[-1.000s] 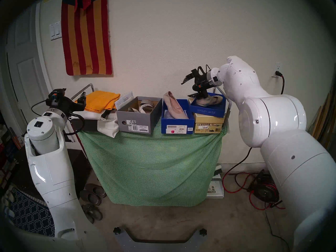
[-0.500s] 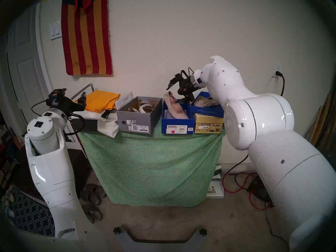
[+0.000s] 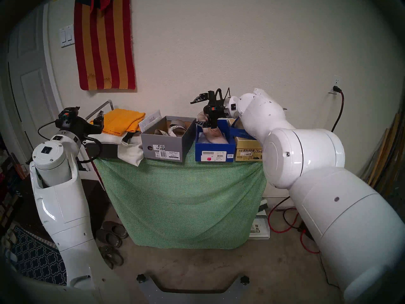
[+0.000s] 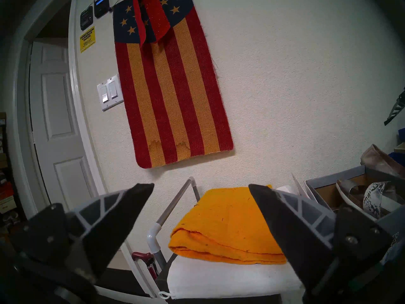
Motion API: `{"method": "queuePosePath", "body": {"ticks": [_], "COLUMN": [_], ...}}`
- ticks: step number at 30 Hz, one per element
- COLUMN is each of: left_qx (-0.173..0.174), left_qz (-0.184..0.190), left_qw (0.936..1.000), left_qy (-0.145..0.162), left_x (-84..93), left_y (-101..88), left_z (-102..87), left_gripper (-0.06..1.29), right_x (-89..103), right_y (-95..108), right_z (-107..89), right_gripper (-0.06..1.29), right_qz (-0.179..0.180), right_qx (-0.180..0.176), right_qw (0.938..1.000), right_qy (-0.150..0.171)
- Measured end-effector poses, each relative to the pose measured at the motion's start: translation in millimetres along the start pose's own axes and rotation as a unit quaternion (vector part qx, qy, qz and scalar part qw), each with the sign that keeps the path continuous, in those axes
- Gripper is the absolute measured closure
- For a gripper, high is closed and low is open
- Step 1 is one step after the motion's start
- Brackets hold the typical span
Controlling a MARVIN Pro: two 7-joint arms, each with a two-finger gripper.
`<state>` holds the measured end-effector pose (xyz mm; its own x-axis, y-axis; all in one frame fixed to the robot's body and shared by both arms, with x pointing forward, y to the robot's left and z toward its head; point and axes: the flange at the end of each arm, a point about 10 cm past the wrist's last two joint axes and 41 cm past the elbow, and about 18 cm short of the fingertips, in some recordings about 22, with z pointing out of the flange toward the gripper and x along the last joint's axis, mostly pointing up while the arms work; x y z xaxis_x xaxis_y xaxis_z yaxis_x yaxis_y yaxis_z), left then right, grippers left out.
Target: Put shoes into shoe box
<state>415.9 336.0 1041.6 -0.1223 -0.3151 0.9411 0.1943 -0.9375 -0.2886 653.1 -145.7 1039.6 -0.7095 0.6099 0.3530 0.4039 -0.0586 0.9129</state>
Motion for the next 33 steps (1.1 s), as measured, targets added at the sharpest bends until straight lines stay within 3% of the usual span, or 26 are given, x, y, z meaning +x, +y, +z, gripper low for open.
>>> {"method": "queuePosePath", "body": {"ticks": [4, 6, 9, 17, 24, 27, 33], "left_qx": [0.000, 0.000, 0.000, 0.000, 0.000, 0.000, 0.000], "left_qz": [0.000, 0.000, 0.000, 0.000, 0.000, 0.000, 0.000], "left_qw": [1.0000, 1.0000, 1.0000, 1.0000, 1.0000, 1.0000, 1.0000], "left_qy": [0.000, 0.000, 0.000, 0.000, 0.000, 0.000, 0.000], "left_x": [0.0, 0.1, 0.0, 0.0, -0.1, -0.1, -0.3], "left_y": [-0.1, -0.3, -0.4, -0.3, -0.1, -0.1, -0.1], "left_z": [0.0, 0.0, 0.0, 0.0, -0.1, -0.1, -0.2], "left_gripper": [0.01, 0.01, 0.01, 0.01, 0.01, 0.01, 0.01], "right_x": [-9.1, -12.2, -11.9, 2.7, 10.2, 12.2, 13.6], "right_y": [-10, -14, -12, 6, 9, 8, 6], "right_z": [1.7, 3.4, 5.3, 7.5, 6.0, 9.6, 21.0], "right_gripper": [0.04, 0.04, 0.04, 0.04, 0.04, 0.04, 0.04], "right_qz": [0.081, 0.129, 0.165, 0.160, 0.144, 0.131, 0.121], "right_qx": [-0.068, -0.114, -0.166, -0.283, -0.350, -0.355, -0.326], "right_qw": [0.9943, 0.9851, 0.9722, 0.9446, 0.9238, 0.9245, 0.9376], "right_qy": [-0.005, -0.004, 0.006, 0.048, 0.059, 0.041, -0.006]}}
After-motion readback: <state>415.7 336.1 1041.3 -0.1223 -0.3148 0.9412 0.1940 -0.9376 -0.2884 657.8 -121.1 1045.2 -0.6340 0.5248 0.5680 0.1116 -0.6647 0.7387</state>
